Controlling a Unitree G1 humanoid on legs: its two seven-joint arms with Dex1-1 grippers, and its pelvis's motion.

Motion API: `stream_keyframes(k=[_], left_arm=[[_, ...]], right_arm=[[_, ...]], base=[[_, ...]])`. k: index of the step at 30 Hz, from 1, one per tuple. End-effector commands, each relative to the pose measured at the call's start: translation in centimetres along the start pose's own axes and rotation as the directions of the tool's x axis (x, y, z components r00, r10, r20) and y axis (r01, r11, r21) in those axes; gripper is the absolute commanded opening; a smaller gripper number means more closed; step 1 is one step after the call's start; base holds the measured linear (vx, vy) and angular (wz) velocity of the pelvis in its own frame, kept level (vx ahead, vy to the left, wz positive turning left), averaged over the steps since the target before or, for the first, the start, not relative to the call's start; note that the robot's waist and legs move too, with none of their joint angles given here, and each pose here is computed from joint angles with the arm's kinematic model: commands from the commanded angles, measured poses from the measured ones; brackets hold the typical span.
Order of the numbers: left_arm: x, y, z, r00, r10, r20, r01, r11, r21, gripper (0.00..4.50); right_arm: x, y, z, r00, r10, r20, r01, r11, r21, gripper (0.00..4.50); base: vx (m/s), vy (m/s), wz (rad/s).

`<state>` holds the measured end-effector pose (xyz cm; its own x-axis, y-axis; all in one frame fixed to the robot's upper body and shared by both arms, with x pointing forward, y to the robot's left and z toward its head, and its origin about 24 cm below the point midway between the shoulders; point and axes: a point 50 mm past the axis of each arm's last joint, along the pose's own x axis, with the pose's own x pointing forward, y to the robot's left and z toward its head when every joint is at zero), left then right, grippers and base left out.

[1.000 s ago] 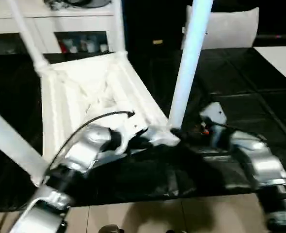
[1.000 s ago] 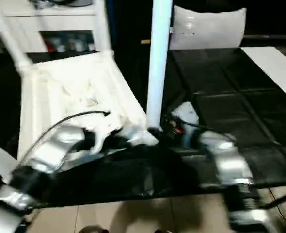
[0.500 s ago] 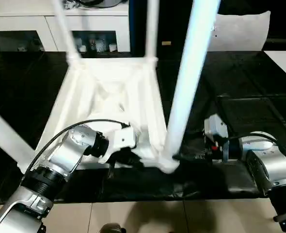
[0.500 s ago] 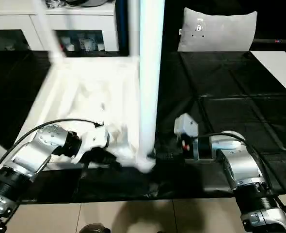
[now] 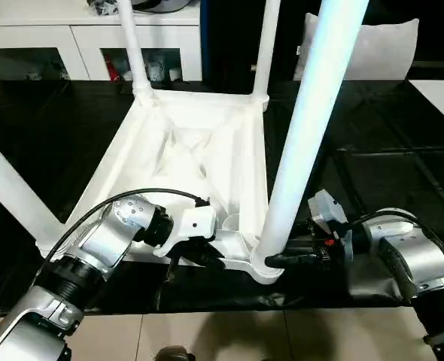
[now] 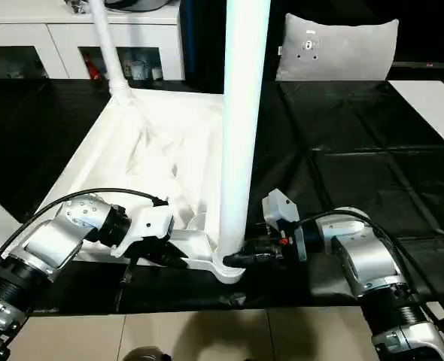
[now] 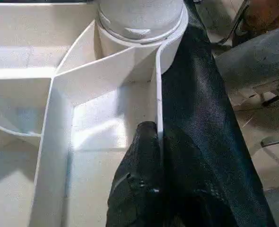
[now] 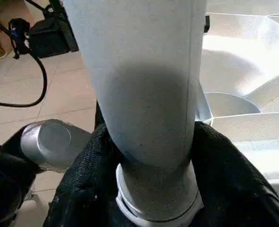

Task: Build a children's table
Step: Rotate leg to tighten

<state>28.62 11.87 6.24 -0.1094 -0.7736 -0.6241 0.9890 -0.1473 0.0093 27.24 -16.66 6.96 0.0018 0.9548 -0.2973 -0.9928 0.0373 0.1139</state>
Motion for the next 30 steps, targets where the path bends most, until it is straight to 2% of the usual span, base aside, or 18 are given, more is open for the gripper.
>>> stream_keyframes(k=[1, 3, 5, 7, 8, 12, 16, 18, 20, 21, 22, 23, 25, 29, 30], left_arm=[[0.8, -0.4, 0.8, 0.997, -0.081, 0.007, 0.081, 0.996, 0.035, 0.00], [0.8, -0.3, 0.8, 0.998, -0.055, 0.027, 0.055, 0.998, 0.009, 0.00], [0.9, 0.5, 1.0, 0.996, 0.071, 0.057, -0.067, 0.995, -0.070, 0.00], [1.0, 0.7, 1.1, 0.992, 0.108, 0.063, -0.102, 0.990, -0.093, 0.00], [1.3, 1.2, 1.5, 0.978, 0.189, 0.084, -0.176, 0.973, -0.147, 0.00], [1.8, 1.7, 2.1, 0.953, 0.282, 0.106, -0.255, 0.942, -0.216, 0.00], [2.8, 2.5, 3.0, 0.908, 0.406, 0.104, -0.360, 0.882, -0.303, 0.00], [3.3, 3.2, 3.7, 0.860, 0.502, 0.091, -0.447, 0.827, -0.341, 0.00], [3.4, 3.4, 3.8, 0.847, 0.525, 0.088, -0.467, 0.812, -0.350, 0.00], [3.8, 3.7, 4.4, 0.823, 0.561, 0.089, -0.498, 0.787, -0.363, 0.00], [4.1, 3.8, 4.8, 0.809, 0.581, 0.091, -0.513, 0.773, -0.374, 0.00], [4.2, 3.9, 5.0, 0.803, 0.589, 0.094, -0.518, 0.766, -0.380, 0.00], [4.5, 3.9, 5.5, 0.798, 0.593, 0.102, -0.521, 0.766, -0.375, 0.00], [4.6, 3.8, 5.7, 0.806, 0.583, 0.100, -0.521, 0.780, -0.347, 0.00], [4.4, 3.8, 5.5, 0.806, 0.584, 0.096, -0.525, 0.781, -0.339, 0.00]], right_arm=[[0.3, 0.5, 0.0, 0.999, 0.027, 0.028, -0.028, 0.999, 0.026, 1.94], [0.7, 0.6, 0.1, 0.999, 0.005, 0.054, -0.008, 0.999, 0.051, 1.93], [2.0, 0.0, -0.2, 0.991, -0.121, 0.064, 0.115, 0.989, 0.093, 1.93], [2.4, -0.2, -0.3, 0.985, -0.160, 0.061, 0.153, 0.983, 0.105, 1.93], [3.4, -1.0, -0.5, 0.958, -0.279, 0.063, 0.268, 0.953, 0.141, 1.93], [4.9, -1.9, -0.3, 0.912, -0.404, 0.071, 0.386, 0.904, 0.185, 1.91], [6.7, -3.2, 0.0, 0.816, -0.575, 0.060, 0.545, 0.799, 0.252, 1.91], [7.4, -4.2, 0.1, 0.723, -0.689, 0.041, 0.650, 0.700, 0.295, 1.91], [7.5, -4.4, 0.0, 0.708, -0.706, 0.034, 0.668, 0.684, 0.293, 1.91], [7.8, -4.7, -0.1, 0.661, -0.750, 0.021, 0.713, 0.636, 0.296, 1.91], [8.0, -4.8, 0.0, 0.643, -0.766, 0.024, 0.726, 0.619, 0.300, 1.91], [8.0, -4.8, 0.0, 0.635, -0.772, 0.028, 0.730, 0.612, 0.303, 2.47], [8.0, -4.9, 0.1, 0.612, -0.790, 0.032, 0.748, 0.591, 0.303, 2.47], [7.4, -4.9, 0.1, 0.583, -0.810, 0.062, 0.758, 0.570, 0.316, 2.99], [6.9, -4.9, 0.2, 0.576, -0.814, 0.075, 0.763, 0.568, 0.309, 2.99]], base=[[0.000, 0.000, 0.00], [0.000, 0.000, 0.00], [0.000, 0.000, 0.00], [0.000, 0.000, 0.00], [0.000, 0.000, 0.00], [0.000, 0.000, 0.00], [0.000, 0.000, 0.00], [0.000, 0.000, 0.00], [0.000, 0.000, 0.00], [0.000, 0.000, 0.00], [0.000, 0.000, 0.00], [0.000, 0.000, 0.00], [0.000, 0.000, 0.00], [0.000, 0.000, 0.00], [0.000, 0.000, 0.00]])
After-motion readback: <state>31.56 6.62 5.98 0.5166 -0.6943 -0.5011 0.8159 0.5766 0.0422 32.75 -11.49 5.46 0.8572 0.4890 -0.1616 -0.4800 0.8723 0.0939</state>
